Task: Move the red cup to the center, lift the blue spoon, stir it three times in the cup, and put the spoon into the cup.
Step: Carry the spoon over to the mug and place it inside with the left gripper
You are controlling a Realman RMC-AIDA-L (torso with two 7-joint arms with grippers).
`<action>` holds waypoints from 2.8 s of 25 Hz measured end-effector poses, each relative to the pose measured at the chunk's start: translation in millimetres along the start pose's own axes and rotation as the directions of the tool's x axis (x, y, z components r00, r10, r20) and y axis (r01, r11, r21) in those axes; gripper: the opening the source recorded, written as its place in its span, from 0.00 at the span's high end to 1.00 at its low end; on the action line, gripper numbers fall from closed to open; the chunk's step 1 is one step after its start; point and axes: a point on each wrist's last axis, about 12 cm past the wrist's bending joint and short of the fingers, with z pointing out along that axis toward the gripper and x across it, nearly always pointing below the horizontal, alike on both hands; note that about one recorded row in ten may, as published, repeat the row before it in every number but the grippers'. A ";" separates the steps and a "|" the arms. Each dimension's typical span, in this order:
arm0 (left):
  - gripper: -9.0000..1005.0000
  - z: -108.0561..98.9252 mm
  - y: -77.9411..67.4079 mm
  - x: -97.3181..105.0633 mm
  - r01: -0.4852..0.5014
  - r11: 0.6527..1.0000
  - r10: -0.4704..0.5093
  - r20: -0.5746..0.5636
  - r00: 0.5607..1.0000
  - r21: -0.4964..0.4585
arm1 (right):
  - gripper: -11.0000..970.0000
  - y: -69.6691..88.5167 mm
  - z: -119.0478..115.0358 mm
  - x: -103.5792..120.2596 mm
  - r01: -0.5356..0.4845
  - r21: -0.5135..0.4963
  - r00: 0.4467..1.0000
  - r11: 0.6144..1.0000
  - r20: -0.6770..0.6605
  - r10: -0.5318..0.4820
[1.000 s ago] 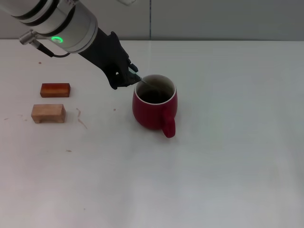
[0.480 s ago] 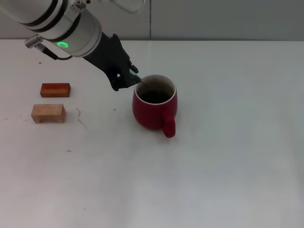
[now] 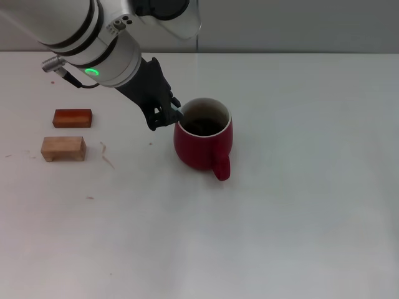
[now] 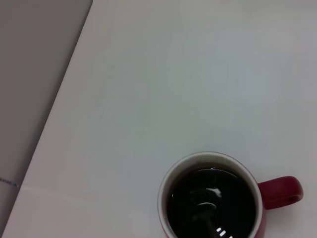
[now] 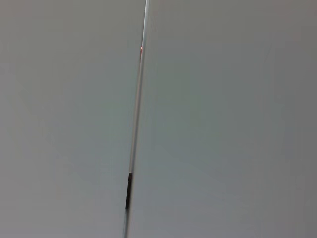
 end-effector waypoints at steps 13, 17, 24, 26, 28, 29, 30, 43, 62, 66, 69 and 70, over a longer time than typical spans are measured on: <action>0.83 -6.9 -5.6 -2.7 -0.019 1.000 0.019 -0.002 1.000 0.022 | 0.31 1.6 0.0 0.0 -0.002 -0.005 1.000 1.000 0.000 0.002; 0.83 -6.7 -7.5 -7.2 -0.027 0.999 0.026 0.028 0.999 0.029 | 0.31 2.0 -0.4 0.3 -0.005 -0.005 1.000 1.000 -0.001 0.005; 0.83 -3.2 -8.1 -13.5 -0.041 0.999 0.040 0.058 0.998 0.024 | 0.30 2.9 -1.0 0.6 -0.009 -0.006 1.000 1.000 -0.003 0.009; 0.83 -2.5 -6.8 -13.7 -0.036 0.999 0.035 0.068 0.997 0.011 | 0.30 3.5 -1.3 0.7 -0.013 -0.006 1.000 1.000 -0.003 0.013; 0.83 -1.4 -5.6 -13.1 -0.028 1.000 0.027 0.074 0.997 0.002 | 0.31 3.7 -1.4 0.8 -0.014 -0.006 1.000 1.000 -0.004 0.014; 0.83 -0.9 -5.0 -12.5 -0.024 1.000 0.024 0.073 0.997 0.000 | 0.31 3.7 -1.4 0.8 -0.014 -0.006 1.000 1.000 -0.004 0.014; 0.83 -0.6 -4.0 -11.2 -0.020 1.000 0.020 0.070 0.997 -0.005 | 0.31 3.8 -1.5 0.8 -0.014 -0.006 1.000 1.000 -0.003 0.014; 0.83 -4.5 -2.0 3.0 -0.018 1.000 0.018 -0.017 1.000 -0.025 | 0.31 3.8 -2.0 -0.2 -0.014 -0.007 1.000 1.000 0.006 0.014; 0.83 3.7 -17.0 -13.5 -0.054 0.998 0.051 0.076 0.996 0.041 | 0.31 3.3 -4.5 0.9 -0.016 -0.007 1.000 1.000 0.002 0.016; 0.83 9.9 -13.9 -13.0 -0.034 0.999 0.032 0.090 0.995 0.025 | 0.31 3.9 -4.9 1.1 -0.018 -0.009 1.000 1.000 0.001 0.018; 0.83 11.7 -11.7 -11.7 -0.017 1.000 0.017 0.102 0.995 0.007 | 0.31 4.2 -5.7 1.2 -0.021 -0.009 1.000 1.000 0.002 0.021; 0.83 11.7 -11.5 -11.6 -0.016 1.000 0.015 0.102 0.995 0.005 | 0.31 4.1 -5.9 1.2 -0.021 -0.009 1.000 1.000 0.003 0.021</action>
